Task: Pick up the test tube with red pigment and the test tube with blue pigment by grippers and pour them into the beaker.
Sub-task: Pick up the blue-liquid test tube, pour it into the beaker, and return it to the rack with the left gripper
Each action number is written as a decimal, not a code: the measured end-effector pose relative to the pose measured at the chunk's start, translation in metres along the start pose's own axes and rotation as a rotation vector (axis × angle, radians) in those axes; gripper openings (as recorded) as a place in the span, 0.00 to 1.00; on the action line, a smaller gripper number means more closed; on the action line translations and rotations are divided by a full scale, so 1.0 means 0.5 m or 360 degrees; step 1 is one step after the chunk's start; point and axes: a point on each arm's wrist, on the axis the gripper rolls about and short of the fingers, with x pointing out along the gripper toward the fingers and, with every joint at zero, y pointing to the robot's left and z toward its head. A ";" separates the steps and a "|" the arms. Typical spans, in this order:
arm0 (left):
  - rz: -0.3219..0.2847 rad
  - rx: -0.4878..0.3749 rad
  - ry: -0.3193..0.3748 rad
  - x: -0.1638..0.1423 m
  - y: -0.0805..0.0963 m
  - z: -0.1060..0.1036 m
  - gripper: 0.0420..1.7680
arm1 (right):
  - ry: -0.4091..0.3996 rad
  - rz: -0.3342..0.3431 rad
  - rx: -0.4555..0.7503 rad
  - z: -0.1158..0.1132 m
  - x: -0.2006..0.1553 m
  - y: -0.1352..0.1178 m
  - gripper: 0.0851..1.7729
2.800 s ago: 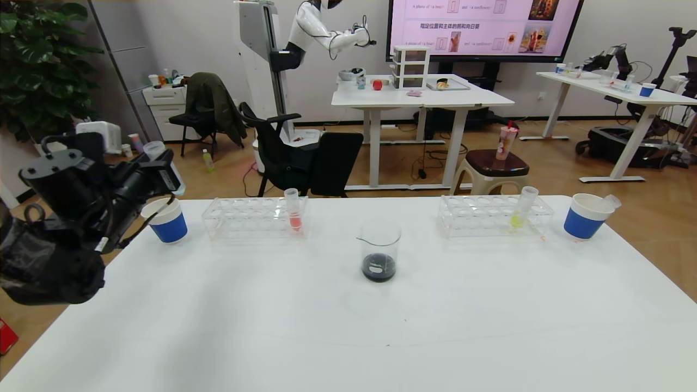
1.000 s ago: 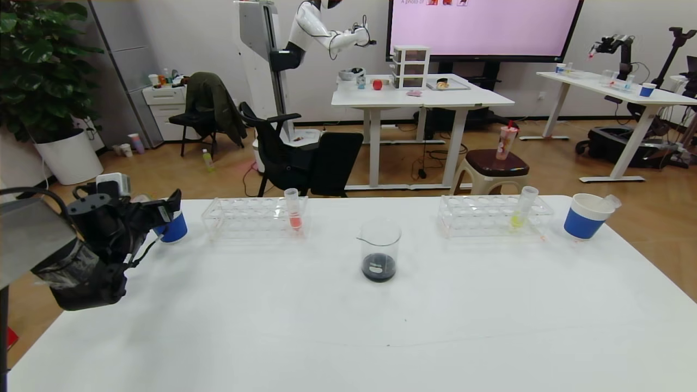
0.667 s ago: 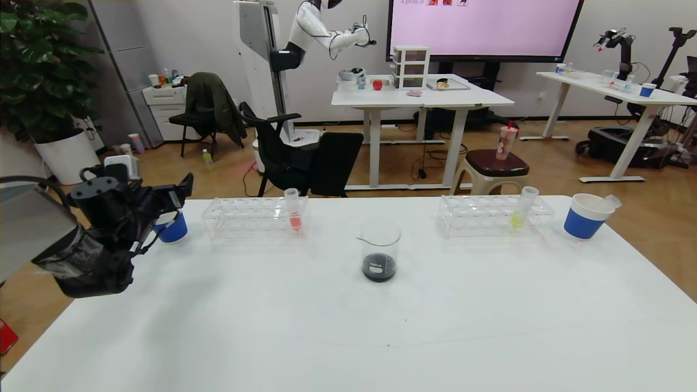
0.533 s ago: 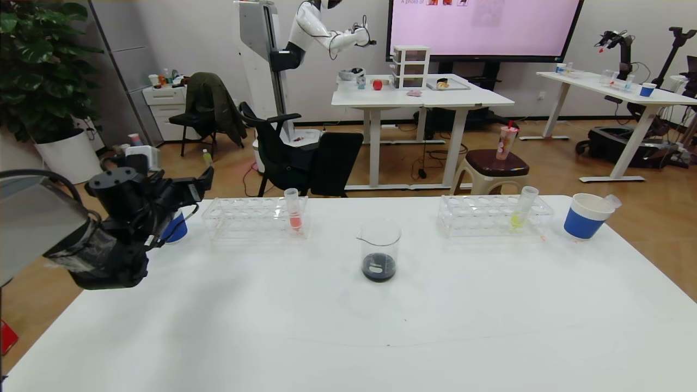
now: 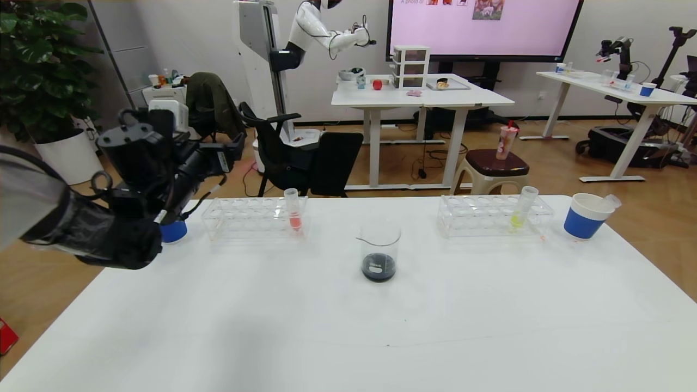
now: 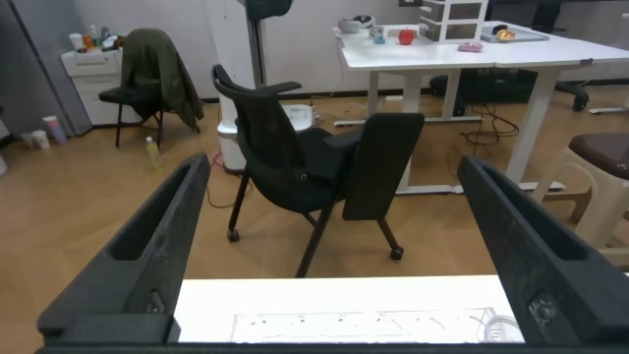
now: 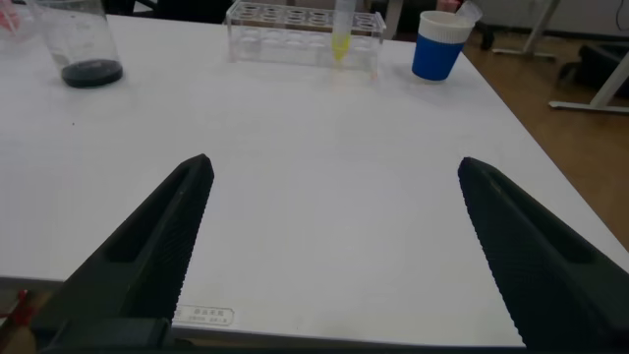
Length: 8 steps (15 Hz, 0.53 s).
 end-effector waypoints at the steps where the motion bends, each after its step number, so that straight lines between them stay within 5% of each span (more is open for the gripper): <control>1: -0.0006 0.0034 -0.0016 -0.022 0.002 0.044 0.99 | -0.0001 0.0000 0.0000 0.000 0.000 0.000 0.98; 5: -0.0024 0.0192 -0.0056 -0.178 0.023 0.221 0.99 | 0.0000 0.0000 0.0001 0.000 0.000 0.000 0.98; 8: 0.0002 0.0257 -0.0079 -0.338 0.053 0.314 0.99 | 0.0000 0.0000 0.0000 0.000 0.000 0.000 0.98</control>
